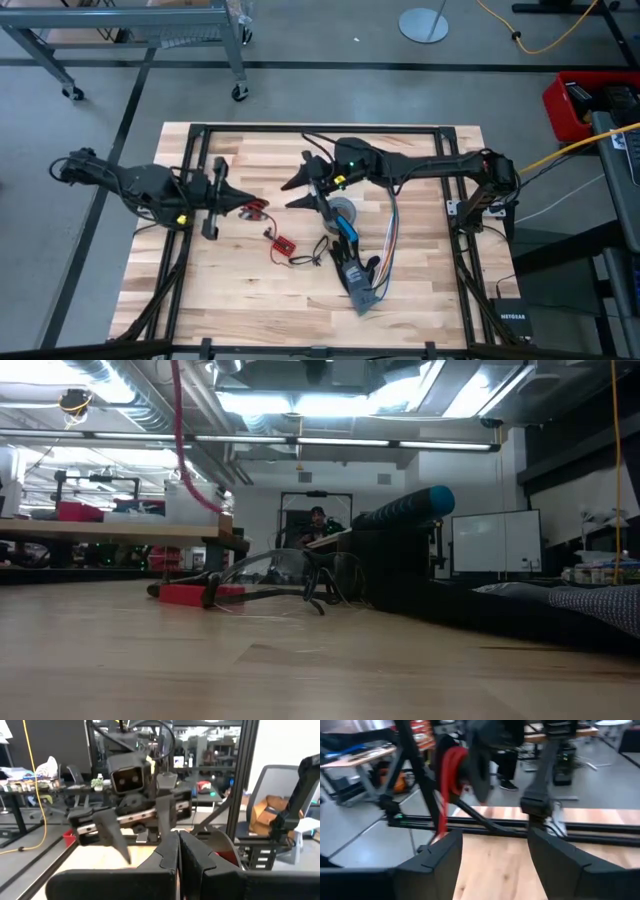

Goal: Coil cords
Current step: Coil the red wire around the spool

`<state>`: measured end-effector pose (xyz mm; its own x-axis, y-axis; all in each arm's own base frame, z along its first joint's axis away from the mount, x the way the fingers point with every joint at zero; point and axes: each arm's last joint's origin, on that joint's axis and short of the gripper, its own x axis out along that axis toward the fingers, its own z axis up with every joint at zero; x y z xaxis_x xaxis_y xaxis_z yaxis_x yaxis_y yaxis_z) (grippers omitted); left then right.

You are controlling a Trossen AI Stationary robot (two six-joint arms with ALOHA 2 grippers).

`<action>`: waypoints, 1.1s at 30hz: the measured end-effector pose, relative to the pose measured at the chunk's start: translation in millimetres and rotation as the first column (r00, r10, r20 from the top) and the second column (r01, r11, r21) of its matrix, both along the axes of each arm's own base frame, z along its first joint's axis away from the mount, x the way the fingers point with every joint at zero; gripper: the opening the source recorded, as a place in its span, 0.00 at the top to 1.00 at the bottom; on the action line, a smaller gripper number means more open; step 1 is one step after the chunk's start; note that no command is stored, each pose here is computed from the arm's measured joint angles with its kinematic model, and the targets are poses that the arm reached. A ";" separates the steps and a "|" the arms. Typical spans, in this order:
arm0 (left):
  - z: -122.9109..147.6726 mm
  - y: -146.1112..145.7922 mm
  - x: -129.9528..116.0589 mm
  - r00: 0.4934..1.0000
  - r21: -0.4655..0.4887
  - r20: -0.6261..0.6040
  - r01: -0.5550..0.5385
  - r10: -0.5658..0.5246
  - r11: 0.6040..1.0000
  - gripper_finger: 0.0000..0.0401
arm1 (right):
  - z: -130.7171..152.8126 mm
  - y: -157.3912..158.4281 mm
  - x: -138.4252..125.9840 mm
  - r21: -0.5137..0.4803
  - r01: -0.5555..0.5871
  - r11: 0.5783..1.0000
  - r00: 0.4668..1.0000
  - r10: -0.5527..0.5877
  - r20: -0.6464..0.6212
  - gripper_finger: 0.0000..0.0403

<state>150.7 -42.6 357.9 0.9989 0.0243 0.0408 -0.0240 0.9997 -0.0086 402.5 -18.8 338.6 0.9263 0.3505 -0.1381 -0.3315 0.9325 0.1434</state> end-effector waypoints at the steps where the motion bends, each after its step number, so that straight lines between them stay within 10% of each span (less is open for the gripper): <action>1: -1.0 -0.5 1.3 1.000 0.003 -0.008 0.000 0.000 1.000 1.00 | 0.2 1.5 0.2 0.000 -0.009 1.000 1.000 0.009 0.004 0.45; 13: -10.2 -8.1 23.8 0.999 0.038 -0.046 -0.002 0.003 0.999 1.00 | 3.7 23.6 1.8 -0.017 -0.033 0.999 0.998 0.034 0.050 0.65; 33: -9.5 -13.1 38.6 1.000 0.060 0.006 -0.007 0.006 0.998 1.00 | 4.8 29.4 3.9 -0.023 -0.002 1.000 0.997 0.004 0.080 0.67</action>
